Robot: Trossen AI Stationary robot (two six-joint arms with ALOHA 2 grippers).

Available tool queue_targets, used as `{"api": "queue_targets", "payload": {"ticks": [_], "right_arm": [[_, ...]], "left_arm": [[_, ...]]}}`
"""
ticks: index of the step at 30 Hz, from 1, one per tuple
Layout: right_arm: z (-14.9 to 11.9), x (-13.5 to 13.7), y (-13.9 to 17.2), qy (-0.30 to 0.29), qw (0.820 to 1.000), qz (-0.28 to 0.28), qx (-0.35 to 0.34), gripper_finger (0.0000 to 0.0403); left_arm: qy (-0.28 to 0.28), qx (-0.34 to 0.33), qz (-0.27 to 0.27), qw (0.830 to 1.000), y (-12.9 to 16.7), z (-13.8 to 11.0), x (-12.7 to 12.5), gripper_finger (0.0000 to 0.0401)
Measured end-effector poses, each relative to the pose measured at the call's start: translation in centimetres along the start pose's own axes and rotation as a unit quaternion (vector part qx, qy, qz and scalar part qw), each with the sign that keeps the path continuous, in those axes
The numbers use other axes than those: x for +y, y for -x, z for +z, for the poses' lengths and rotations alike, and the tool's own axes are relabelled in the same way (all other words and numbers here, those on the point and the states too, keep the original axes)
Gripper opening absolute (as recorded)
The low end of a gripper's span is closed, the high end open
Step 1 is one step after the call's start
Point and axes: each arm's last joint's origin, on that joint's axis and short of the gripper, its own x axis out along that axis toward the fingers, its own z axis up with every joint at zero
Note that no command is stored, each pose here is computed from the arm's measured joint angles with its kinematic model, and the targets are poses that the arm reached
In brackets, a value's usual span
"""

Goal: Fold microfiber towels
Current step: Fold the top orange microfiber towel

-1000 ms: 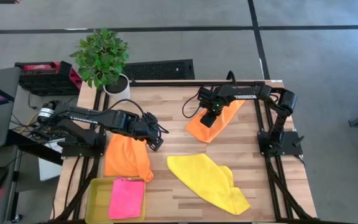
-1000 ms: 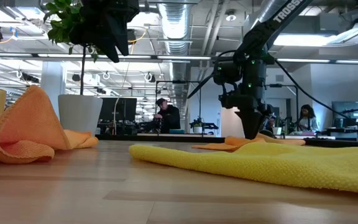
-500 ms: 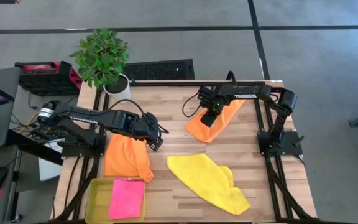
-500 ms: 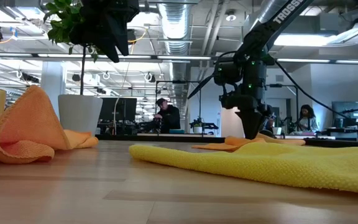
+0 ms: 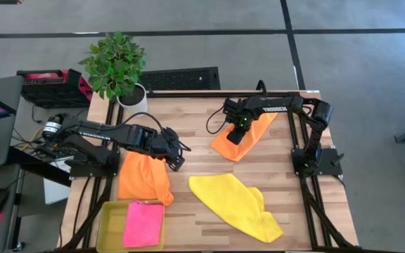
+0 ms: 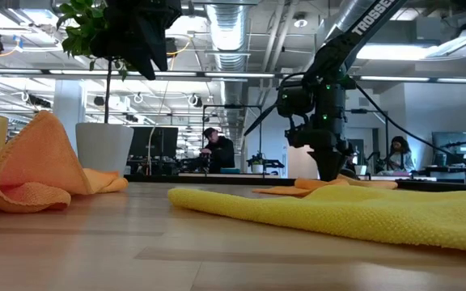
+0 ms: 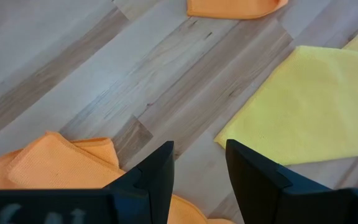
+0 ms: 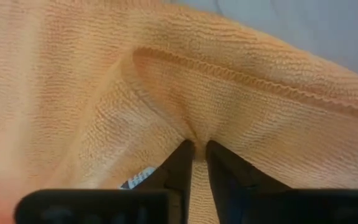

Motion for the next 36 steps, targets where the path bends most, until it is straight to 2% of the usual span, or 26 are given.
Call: {"api": "queue_targets", "payload": {"ticks": [7, 12, 20, 29, 36], "right_arm": [[-0.2, 0.7, 0.1, 0.01, 1.0, 0.0, 0.003, 0.0016], [-0.3, 1.2, 0.1, 0.019, 1.0, 0.0, 0.005, 0.001], [-0.4, 1.2, 0.0, 0.015, 1.0, 0.0, 0.011, 0.0055], [-0.6, 1.5, 0.0, 0.009, 1.0, 0.002, 0.022, 0.0128], [-0.9, 1.4, 0.0, 0.002, 0.999, 0.009, 0.039, 0.0155]], "left_arm": [[0.0, 0.0, 0.0, 1.0, 0.0, 0.0, 0.0, 0.0137], [0.0, 0.0, 0.0, 1.0, 0.0, 0.0, 0.0, 0.0137], [0.0, 0.0, 0.0, 1.0, 0.0, 0.0, 0.0, 0.0137], [0.0, 0.0, 0.0, 1.0, 0.0, 0.0, 0.0, 0.0137], [0.0, 0.001, -0.001, 1.0, 0.0, 0.0, 0.0, 0.0137]]}}
